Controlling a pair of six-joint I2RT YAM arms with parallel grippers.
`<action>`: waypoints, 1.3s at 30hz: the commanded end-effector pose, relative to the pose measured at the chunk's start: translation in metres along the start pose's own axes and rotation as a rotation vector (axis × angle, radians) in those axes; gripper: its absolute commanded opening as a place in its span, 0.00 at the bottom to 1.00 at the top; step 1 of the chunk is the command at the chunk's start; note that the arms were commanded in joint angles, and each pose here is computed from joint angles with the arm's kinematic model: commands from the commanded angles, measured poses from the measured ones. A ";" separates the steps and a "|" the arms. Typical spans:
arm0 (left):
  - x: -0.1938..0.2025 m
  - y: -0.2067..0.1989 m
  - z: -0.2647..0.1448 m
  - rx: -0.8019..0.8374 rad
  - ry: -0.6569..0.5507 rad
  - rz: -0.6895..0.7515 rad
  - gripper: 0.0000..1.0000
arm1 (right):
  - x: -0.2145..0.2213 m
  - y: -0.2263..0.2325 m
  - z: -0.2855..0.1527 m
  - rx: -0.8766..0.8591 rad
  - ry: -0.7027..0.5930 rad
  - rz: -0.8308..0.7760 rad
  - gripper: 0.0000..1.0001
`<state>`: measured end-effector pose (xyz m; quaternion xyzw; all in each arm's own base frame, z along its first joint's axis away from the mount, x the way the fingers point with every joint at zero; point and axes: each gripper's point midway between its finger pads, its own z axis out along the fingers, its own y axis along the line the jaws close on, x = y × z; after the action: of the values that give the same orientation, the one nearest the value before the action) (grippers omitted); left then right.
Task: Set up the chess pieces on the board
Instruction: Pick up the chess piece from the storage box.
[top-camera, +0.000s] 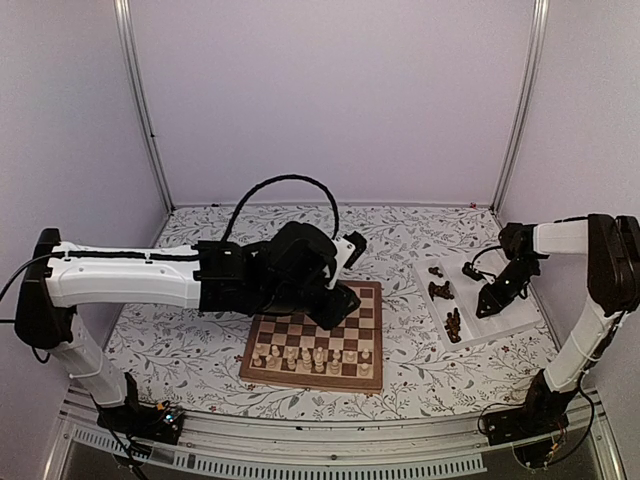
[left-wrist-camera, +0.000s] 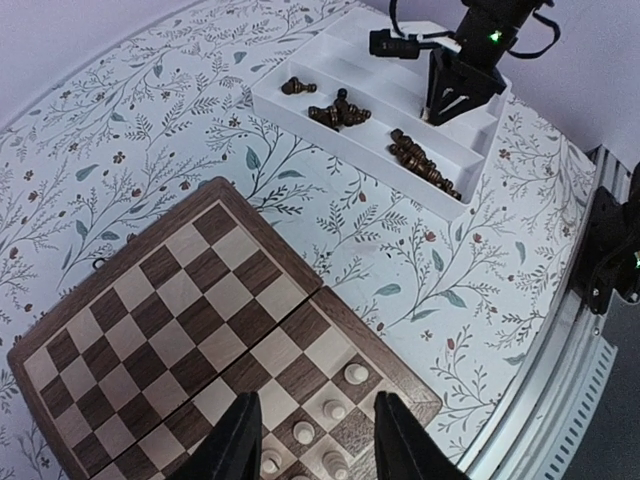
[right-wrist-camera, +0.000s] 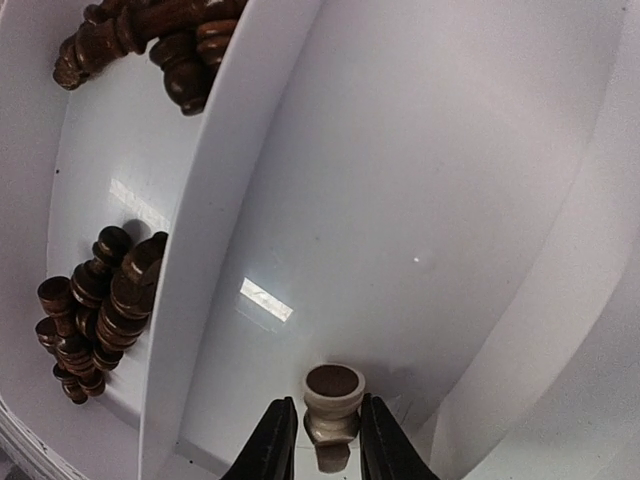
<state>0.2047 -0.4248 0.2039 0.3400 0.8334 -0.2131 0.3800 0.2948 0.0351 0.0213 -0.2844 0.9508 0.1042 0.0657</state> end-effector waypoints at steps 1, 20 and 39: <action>-0.007 -0.004 0.007 0.026 -0.010 -0.009 0.40 | 0.008 -0.001 0.013 0.011 0.045 0.027 0.26; -0.013 -0.029 0.024 0.143 -0.037 -0.010 0.40 | 0.041 0.024 0.011 -0.012 0.052 -0.004 0.33; -0.022 -0.046 0.044 0.244 -0.076 -0.024 0.40 | -0.015 0.070 -0.066 -0.070 -0.161 -0.224 0.07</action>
<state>0.1927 -0.4732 0.1927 0.3655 0.8055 -0.2986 0.3583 0.2588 0.0427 0.0448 -0.3131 0.9413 0.0972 0.0802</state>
